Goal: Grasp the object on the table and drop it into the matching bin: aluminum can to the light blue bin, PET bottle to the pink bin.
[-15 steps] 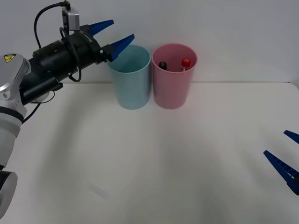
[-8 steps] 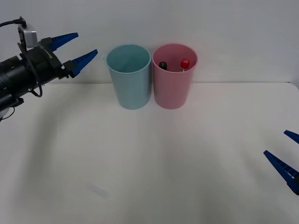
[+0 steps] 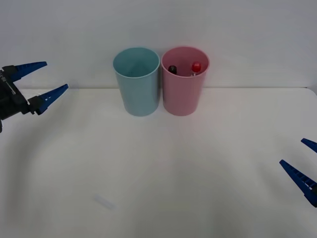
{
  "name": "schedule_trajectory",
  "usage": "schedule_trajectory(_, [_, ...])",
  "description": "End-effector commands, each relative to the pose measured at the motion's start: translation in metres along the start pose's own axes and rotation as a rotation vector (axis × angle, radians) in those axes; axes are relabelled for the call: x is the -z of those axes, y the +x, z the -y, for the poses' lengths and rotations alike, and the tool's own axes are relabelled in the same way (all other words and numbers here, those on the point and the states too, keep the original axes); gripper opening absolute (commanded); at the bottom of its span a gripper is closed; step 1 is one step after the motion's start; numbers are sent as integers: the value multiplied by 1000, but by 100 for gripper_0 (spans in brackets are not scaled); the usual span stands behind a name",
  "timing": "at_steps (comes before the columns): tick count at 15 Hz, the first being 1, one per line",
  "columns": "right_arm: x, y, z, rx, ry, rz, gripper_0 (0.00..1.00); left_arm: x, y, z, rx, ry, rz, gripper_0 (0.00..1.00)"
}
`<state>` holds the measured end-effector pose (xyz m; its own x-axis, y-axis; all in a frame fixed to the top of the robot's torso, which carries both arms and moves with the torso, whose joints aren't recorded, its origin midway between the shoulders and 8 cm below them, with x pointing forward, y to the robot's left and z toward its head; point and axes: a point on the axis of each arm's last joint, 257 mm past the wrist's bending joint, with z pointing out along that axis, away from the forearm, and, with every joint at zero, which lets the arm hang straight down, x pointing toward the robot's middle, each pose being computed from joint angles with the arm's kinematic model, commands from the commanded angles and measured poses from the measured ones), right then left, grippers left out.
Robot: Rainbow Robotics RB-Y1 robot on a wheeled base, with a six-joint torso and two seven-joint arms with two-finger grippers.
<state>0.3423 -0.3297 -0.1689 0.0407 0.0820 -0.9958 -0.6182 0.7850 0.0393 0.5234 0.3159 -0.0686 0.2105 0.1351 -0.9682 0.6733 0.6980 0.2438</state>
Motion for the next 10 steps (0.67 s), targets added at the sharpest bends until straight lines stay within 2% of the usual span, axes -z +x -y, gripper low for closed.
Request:
schedule_trajectory(1, [0, 0, 0, 0, 0, 0, 100, 33, 9, 6, -2, -28, -21, 100])
schedule_trajectory(10, [0, 0, 0, 0, 0, 0, 100, 128, 43, 38, 55, -106, -119, 100])
